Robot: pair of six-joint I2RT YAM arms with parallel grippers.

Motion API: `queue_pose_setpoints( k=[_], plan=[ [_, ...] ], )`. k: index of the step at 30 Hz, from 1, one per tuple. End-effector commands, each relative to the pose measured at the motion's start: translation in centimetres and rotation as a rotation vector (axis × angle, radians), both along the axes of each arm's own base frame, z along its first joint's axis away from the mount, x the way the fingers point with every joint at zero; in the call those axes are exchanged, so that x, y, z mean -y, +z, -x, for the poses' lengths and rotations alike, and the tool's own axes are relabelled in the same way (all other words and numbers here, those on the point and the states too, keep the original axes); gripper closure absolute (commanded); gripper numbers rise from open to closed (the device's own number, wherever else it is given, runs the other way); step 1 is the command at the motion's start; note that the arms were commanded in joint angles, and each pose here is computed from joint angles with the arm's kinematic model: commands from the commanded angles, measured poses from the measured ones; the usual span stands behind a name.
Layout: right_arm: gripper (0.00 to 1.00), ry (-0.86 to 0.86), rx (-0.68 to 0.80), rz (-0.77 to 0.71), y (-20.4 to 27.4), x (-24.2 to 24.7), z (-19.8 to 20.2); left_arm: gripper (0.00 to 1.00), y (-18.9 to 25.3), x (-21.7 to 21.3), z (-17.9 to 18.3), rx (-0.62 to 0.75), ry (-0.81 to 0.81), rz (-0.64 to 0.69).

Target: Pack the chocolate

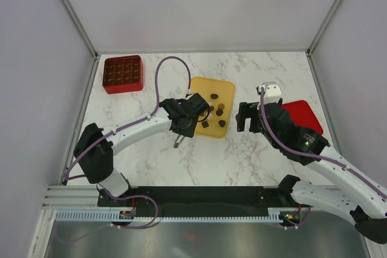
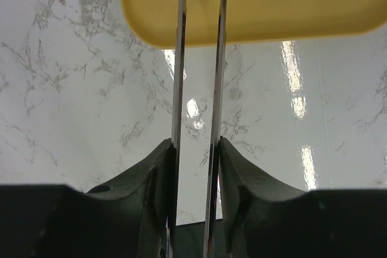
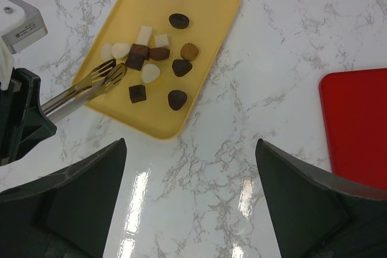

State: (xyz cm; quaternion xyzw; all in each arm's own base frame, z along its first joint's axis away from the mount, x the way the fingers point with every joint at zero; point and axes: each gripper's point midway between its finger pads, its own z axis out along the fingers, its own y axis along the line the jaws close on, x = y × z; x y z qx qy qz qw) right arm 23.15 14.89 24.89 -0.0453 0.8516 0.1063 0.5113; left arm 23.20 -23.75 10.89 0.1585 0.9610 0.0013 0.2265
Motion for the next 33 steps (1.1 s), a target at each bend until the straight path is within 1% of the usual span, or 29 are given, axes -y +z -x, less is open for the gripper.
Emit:
queue_pose_setpoints(
  k=[1, 6, 9, 10, 12, 13, 15, 16, 18, 19, 20, 22, 23, 24, 25, 26, 28, 31, 33],
  plan=[
    [0.04, -0.021, 0.033, -0.037, 1.4, 0.2, -0.1, 0.59, 2.2, 0.3, 0.2, 0.01, 0.025, 0.053],
    [0.04, -0.016, 0.027, -0.054, 1.4, 0.1, 0.1, 0.64, 2.9, 0.1, 0.1, 0.019, 0.026, 0.047],
    [0.04, -0.011, 0.031, -0.068, 1.7, 0.1, 0.2, 0.67, 4.6, 0.5, -0.7, 0.049, 0.019, 0.061],
    [0.04, -0.009, 0.031, -0.07, 1.8, 0.0, 0.3, 0.67, 5.8, 1.2, -1.3, 0.072, 0.017, 0.084],
    [0.04, -0.008, 0.033, -0.073, 1.9, 0.1, 0.3, 0.69, 7.0, 1.2, -2.2, 0.092, 0.015, 0.089],
    [0.04, -0.007, 0.036, -0.076, 2.1, 0.0, 0.3, 0.69, 8.6, 1.4, -3.0, 0.118, 0.02, 0.108],
    [0.04, -0.004, 0.035, -0.079, 2.1, 0.0, 0.4, 0.7, 9.7, 0.8, -4.8, 0.143, 0.036, 0.099],
    [0.04, -0.003, 0.036, -0.08, 2.2, 0.0, 0.4, 0.71, 11.4, 0.8, -5.9, 0.177, 0.046, 0.113],
    [0.04, 0.001, 0.03, -0.08, 2.1, -0.2, 0.4, 0.71, 12.3, -1.3, -8.7, 0.204, 0.099, 0.088],
    [0.04, 0.002, 0.028, -0.078, 1.9, -0.2, 0.3, 0.71, 14.0, -1.8, -10.1, 0.238, 0.124, 0.113],
    [0.04, 0.006, 0.024, -0.076, 1.8, -0.3, 0.3, 0.73, 14.2, -3.8, -11.9, 0.246, 0.177, 0.103],
    [0.04, 0.008, 0.024, -0.077, 1.7, -0.5, 0.2, 0.73, 16.0, -5.6, -14.1, 0.294, 0.233, 0.122],
    [0.04, 0.009, 0.023, -0.073, 1.6, -0.6, 0.1, 0.73, 16.5, -7.9, -15.7, 0.319, 0.289, 0.117],
    [0.04, 0.009, 0.022, -0.072, 1.4, -0.6, 0.1, 0.73, 16.4, -8.8, -16.7, 0.323, 0.314, 0.114],
    [0.04, 0.012, 0.028, -0.069, 1.5, -0.8, -0.1, 0.72, 17.3, -9.7, -17.7, 0.349, 0.341, 0.123],
    [0.04, 0.013, 0.023, -0.061, 1.3, -0.9, -0.1, 0.72, 17.7, -11.7, -19.0, 0.372, 0.39, 0.118],
    [0.04, 0.012, 0.027, -0.056, 1.3, -0.9, -0.4, 0.71, 17.7, -13.4, -20.6, 0.389, 0.437, 0.121],
    [0.04, 0.026, 0.018, -0.045, 0.9, -1.4, -0.6, 0.71, 16.9, -17.3, -23.4, 0.39, 0.522, 0.142],
    [0.04, 0.029, 0.017, -0.042, 0.7, -1.6, -0.8, 0.71, 16.3, -18.3, -24.6, 0.387, 0.54, 0.153]
  ],
)
